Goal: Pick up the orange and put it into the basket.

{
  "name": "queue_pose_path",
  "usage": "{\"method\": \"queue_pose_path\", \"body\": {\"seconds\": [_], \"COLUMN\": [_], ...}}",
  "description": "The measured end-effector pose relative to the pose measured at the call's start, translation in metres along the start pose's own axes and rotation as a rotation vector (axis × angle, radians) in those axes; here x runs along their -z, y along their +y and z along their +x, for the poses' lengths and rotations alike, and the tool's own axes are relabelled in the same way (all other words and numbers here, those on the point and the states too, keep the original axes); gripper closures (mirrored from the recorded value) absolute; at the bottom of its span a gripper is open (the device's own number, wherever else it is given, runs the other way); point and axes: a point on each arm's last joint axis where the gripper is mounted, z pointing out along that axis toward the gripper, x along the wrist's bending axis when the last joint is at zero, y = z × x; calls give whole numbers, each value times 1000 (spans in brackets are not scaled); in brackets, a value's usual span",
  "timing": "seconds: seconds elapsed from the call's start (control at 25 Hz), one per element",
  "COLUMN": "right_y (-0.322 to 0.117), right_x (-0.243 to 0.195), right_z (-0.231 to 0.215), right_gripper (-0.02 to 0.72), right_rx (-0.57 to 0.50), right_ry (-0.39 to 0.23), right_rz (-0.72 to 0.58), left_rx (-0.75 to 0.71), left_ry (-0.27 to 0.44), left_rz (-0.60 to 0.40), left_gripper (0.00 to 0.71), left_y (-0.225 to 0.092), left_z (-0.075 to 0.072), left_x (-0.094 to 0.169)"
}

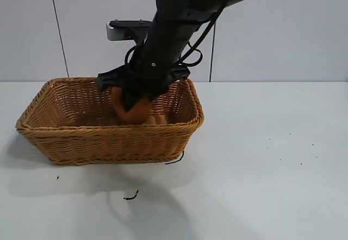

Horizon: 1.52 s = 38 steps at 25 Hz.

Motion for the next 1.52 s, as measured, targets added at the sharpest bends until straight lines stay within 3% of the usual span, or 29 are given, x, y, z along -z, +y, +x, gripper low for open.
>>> {"method": "queue_pose_path", "body": {"seconds": [0.36,0.56,1.12,1.32,1.52], "right_y": [53,69,23,4,-8], "right_x": [72,104,151,162,155], "right_z": [-8,-52,-235,-263,-260], "right_gripper": [57,57,57,62,65], "right_rx": [33,-75,-428,-504,-513], "right_ry": [-44,-94,-285,-305,-293], "right_rz": [-76,-119,-16,48,104], "left_rx": [0,0,0,0,0], "left_ry": [0,0,0,0,0], "left_rz": [0,0,0,0,0], "left_gripper": [71,71,71,71,71], "left_y": [0,0,0,0,0], "left_z": [0,0,0,0,0], "left_x": [0,0,0,0,0]}}
